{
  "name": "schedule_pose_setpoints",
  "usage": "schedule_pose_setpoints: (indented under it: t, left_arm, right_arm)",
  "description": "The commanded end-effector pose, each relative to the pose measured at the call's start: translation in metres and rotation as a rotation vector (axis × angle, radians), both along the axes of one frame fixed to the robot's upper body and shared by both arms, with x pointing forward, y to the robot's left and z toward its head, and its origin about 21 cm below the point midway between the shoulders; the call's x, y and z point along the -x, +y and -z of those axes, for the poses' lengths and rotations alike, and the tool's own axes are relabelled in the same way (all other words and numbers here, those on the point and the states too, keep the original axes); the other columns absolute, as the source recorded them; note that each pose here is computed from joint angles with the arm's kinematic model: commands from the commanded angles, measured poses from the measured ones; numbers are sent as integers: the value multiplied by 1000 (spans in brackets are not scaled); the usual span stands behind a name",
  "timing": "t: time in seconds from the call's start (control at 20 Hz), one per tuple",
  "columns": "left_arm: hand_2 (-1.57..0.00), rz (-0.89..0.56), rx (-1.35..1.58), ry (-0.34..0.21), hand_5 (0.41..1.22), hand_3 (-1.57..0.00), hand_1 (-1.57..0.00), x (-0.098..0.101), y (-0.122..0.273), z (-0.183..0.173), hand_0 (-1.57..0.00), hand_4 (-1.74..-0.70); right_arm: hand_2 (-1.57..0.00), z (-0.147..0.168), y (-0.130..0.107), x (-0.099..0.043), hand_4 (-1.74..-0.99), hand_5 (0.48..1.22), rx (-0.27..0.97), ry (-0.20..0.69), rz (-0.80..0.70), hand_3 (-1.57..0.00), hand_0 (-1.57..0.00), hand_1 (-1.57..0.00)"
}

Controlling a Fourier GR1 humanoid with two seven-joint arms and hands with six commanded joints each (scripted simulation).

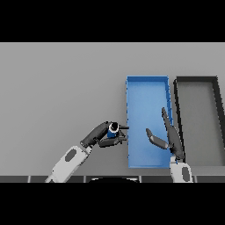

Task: Pick up the blue pipe and place it into the blue bin.

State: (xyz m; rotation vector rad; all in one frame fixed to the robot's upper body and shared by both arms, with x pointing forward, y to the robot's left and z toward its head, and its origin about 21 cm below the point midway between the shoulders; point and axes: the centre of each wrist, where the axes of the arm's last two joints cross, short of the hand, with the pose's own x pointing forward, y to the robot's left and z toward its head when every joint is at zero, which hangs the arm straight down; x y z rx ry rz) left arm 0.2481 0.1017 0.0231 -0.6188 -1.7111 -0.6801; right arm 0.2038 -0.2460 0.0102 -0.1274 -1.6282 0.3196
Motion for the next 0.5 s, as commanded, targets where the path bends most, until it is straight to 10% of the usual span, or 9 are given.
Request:
schedule_pose_setpoints:
  t: [0.0, 0.45]
  left_arm:
    - [-1552, 13, -8, -9, 1213, -1476, -1551, 1, -3, -9, -1547, -1733]
    - [-1568, 26, -82, 3, 1219, -1496, -1568, 7, -5, -19, -1568, -1740]
  right_arm:
    - [1, -2, 0, 0, -1157, 600, -4, -11, 0, 1, 1, 1]
    - [1, -4, -2, -1, -1161, 605, -6, -14, -12, 1, 1, 1]
